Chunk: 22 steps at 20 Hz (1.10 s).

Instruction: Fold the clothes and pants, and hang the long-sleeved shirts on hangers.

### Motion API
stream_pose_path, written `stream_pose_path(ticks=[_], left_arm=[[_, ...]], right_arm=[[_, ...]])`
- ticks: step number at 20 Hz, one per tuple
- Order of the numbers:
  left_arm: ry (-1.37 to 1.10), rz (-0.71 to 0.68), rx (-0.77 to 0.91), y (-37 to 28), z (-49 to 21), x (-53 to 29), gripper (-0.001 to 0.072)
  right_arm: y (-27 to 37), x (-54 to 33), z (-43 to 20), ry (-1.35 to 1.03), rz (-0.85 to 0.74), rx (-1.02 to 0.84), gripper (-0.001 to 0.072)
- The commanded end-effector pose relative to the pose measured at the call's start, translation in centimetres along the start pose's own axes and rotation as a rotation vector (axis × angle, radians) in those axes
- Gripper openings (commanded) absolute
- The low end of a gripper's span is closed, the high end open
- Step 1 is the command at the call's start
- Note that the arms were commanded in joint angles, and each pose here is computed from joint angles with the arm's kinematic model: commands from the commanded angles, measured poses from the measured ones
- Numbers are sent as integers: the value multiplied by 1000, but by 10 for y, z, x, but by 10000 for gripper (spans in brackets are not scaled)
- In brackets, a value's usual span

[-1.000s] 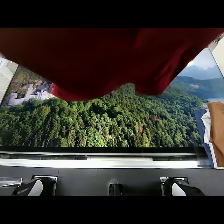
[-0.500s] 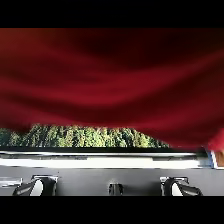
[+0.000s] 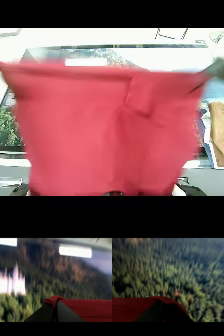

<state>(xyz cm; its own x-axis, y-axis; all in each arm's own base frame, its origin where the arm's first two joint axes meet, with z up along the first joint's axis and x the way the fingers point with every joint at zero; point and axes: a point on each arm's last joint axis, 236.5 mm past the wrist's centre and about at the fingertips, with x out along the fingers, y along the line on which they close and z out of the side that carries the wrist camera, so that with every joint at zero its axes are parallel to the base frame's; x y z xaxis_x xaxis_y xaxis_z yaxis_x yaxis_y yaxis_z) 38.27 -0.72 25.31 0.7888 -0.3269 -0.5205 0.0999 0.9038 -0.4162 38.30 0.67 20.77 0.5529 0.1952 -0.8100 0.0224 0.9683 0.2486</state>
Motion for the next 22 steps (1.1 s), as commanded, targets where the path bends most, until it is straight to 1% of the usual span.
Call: stream_pose_path(ticks=[1,3,4,6,10,14,16,19,22], left_arm=[[299,25,-222,64,-109,101,21],[315,58,-291,95,-122,143,22],[295,58,-332,103,-120,159,22],[218,60,-394,118,-104,184,22],[99,95,-366,129,-75,221,23],[72,101,-343,125,-72,249,23],[86,100,-323,122,-80,259,23],[145,89,-332,121,-97,265,23],[303,32,-288,115,-111,228,23]], right_arm=[[-8,147,-49,231,18,155,34],[1,198,-31,166,64,202,36],[6,215,-18,117,98,241,36],[1,237,4,20,107,313,36],[-17,255,43,-160,83,350,37],[-31,258,78,-329,70,364,36],[-33,271,66,-281,63,367,36],[-31,289,24,-103,56,369,36],[-37,257,-16,101,52,362,36]])
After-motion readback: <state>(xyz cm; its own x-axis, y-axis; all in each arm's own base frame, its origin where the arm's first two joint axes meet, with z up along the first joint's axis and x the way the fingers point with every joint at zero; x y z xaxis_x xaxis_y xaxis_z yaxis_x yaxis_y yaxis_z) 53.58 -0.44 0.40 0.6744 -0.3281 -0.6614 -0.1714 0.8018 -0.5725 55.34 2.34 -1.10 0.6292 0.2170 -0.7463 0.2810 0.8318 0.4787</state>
